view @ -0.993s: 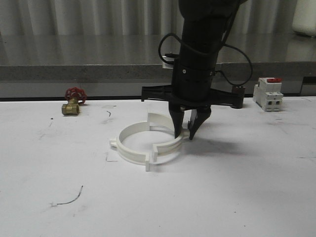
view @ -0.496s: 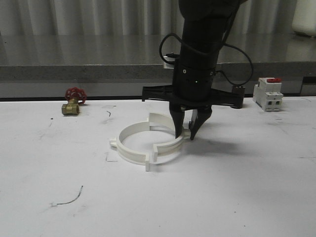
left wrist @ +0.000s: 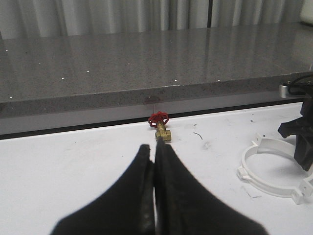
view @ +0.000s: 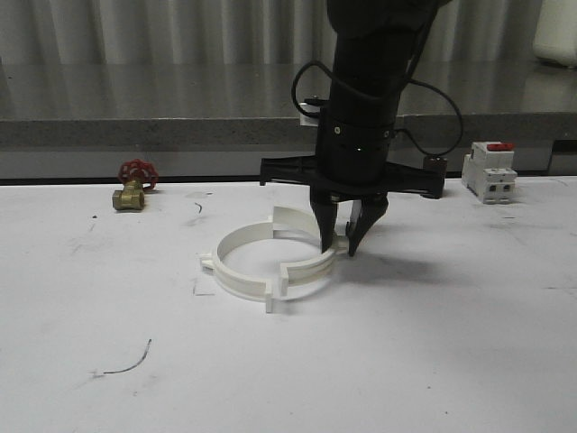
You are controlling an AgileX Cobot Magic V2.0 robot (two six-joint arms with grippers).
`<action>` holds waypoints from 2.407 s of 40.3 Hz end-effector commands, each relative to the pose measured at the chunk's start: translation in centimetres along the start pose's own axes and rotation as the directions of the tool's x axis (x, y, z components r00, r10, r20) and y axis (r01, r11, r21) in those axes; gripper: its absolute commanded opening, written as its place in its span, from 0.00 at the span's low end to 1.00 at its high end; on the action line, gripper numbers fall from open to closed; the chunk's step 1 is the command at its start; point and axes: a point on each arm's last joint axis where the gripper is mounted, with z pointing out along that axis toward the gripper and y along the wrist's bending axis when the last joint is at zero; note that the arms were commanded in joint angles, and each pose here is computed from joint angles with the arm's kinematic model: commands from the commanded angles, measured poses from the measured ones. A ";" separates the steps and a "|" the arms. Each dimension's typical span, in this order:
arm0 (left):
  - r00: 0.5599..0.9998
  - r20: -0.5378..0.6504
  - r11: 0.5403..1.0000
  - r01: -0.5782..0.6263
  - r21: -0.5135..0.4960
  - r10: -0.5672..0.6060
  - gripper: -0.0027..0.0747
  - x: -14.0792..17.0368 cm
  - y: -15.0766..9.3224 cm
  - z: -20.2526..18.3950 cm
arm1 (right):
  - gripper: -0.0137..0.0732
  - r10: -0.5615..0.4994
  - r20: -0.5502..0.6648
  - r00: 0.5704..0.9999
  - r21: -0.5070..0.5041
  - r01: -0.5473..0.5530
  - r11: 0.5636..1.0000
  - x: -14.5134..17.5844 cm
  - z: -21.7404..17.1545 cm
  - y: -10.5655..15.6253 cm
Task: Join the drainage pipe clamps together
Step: 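Press the held half-ring's ends against the first half-ring's ends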
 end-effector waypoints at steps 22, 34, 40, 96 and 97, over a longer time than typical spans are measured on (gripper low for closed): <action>0.996 0.093 1.000 -0.003 0.005 0.003 0.01 -1.5 0.0 -0.2 | 0.31 0.039 0.087 0.995 -0.051 -0.035 0.998 -1.1 -3.4 0.3; 0.996 0.093 1.000 -0.003 0.005 0.003 0.01 -1.5 0.0 -0.2 | 0.31 0.057 0.082 0.995 -0.064 -0.052 0.997 -1.1 -3.4 0.4; 0.996 0.093 1.000 -0.003 0.005 0.003 0.01 -1.5 0.0 -0.2 | 0.31 0.054 0.077 0.996 -0.055 -0.050 0.997 -1.0 -3.2 0.3; 0.996 0.093 1.000 -0.003 0.005 0.003 0.01 -1.5 0.0 -0.2 | 0.33 0.064 0.042 0.997 -0.044 -0.063 0.997 -0.8 -1.5 0.3; 0.996 0.093 1.000 -0.003 0.005 0.003 0.01 -1.5 0.0 -0.2 | 0.34 0.066 0.042 0.997 -0.044 -0.064 0.997 -0.8 -1.5 0.3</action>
